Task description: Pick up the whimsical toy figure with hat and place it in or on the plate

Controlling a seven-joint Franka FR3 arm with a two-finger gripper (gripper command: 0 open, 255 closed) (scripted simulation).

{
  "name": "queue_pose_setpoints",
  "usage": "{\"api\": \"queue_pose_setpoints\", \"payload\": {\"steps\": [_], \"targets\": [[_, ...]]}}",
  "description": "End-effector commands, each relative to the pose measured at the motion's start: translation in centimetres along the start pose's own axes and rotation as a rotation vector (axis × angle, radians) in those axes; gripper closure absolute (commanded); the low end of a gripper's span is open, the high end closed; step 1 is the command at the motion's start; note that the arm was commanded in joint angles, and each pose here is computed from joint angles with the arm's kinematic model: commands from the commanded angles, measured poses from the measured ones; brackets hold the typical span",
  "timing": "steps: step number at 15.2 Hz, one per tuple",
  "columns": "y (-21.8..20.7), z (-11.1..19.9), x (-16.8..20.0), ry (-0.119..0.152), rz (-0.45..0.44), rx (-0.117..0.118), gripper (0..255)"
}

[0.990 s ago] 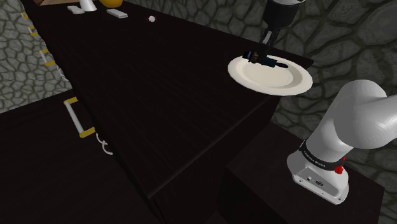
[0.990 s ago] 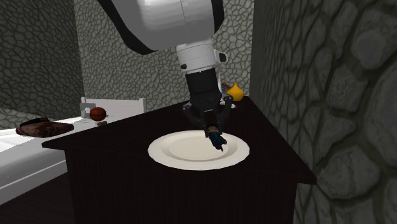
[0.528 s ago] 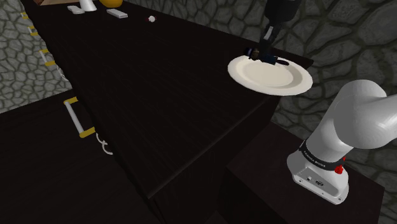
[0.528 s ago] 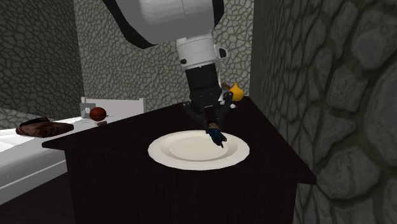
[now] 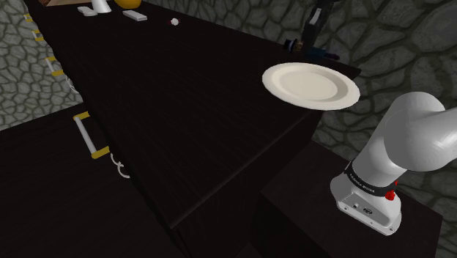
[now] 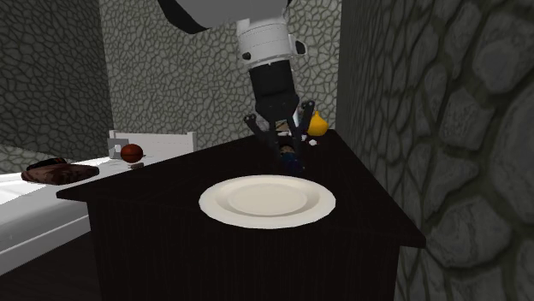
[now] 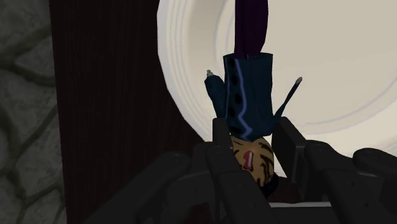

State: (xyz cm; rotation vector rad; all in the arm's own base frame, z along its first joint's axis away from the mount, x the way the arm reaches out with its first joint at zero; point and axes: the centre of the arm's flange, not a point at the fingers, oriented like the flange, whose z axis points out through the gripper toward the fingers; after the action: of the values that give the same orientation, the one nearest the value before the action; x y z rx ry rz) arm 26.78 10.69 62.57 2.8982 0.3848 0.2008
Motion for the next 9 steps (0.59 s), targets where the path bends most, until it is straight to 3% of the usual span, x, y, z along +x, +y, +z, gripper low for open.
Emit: {"api": "queue_pose_setpoints", "payload": {"steps": [1,4,8,9], "targets": [[0.2,-1.0,0.1,0.0,0.0,0.0,255],[0.6,-2.4,0.3,0.0,0.0,0.0,255],[-3.2,-5.2,-2.1,0.0,0.0,0.0,255],[-3.3,-4.7,-2.1,0.0,0.0,0.0,255]]}}
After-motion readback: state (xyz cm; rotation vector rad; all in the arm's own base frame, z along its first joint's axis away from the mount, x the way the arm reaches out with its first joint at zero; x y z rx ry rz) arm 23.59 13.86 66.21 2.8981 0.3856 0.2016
